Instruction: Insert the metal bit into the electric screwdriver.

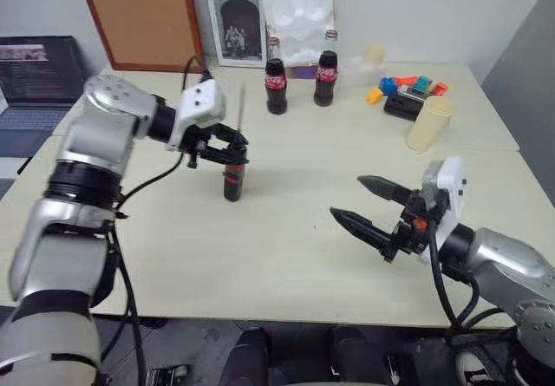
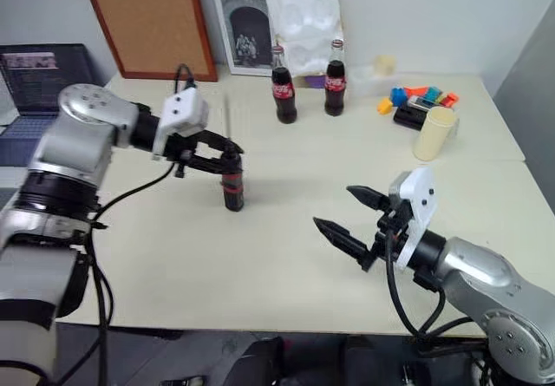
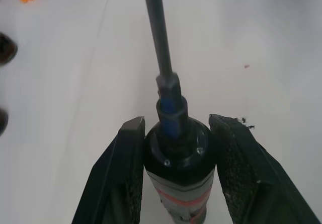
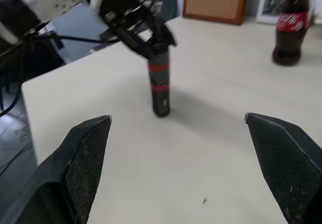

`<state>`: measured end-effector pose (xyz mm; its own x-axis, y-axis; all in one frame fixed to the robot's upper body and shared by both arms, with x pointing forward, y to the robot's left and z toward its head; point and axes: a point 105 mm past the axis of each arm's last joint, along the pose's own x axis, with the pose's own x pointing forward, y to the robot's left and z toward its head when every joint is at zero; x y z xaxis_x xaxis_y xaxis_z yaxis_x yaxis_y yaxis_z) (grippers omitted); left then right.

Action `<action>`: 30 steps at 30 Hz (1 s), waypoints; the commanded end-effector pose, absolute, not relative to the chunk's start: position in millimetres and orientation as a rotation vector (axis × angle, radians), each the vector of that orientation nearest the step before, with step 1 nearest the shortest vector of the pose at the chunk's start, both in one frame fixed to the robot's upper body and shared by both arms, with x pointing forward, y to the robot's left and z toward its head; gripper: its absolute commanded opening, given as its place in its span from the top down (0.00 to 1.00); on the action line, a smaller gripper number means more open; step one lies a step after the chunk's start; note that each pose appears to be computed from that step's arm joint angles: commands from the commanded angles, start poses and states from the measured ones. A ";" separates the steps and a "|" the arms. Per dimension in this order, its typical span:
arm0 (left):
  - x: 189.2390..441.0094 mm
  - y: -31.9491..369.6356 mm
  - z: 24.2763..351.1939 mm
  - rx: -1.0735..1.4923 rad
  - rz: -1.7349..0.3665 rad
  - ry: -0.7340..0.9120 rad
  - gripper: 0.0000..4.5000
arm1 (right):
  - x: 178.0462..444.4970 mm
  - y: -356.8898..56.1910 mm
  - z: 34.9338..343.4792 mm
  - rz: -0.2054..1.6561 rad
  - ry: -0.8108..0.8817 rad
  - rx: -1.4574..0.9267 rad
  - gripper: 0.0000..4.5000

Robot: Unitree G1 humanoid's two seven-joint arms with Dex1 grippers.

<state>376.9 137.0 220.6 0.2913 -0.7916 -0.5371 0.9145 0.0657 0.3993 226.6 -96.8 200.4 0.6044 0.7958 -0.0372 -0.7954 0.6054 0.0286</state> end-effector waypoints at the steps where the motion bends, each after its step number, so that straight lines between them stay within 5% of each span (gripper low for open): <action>1: 395.8 118.8 183.4 0.746 -1.211 0.203 0.62 | 225.3 -101.0 205.7 0.889 0.013 -0.017 0.00; 7: 401.1 102.3 168.6 0.692 -1.202 0.172 0.62 | 230.0 -103.8 202.8 0.859 0.017 -0.020 0.00; 8: 403.3 103.8 171.2 0.686 -1.188 0.163 0.48 | 230.6 -104.6 202.3 0.853 0.018 -0.022 0.00; 20: 407.5 151.7 232.4 0.524 -1.063 0.099 0.01 | 237.0 -112.8 195.0 0.860 0.050 -0.039 0.00; 30: 354.7 232.7 202.4 0.467 -0.832 0.231 0.01 | 248.1 -148.5 179.6 0.783 0.118 -0.082 0.00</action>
<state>364.9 230.4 179.4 0.6015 -0.6693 -0.4362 0.7949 0.5561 0.2426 246.1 -143.0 171.4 0.6837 0.7092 -0.1718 -0.7183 0.6956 0.0132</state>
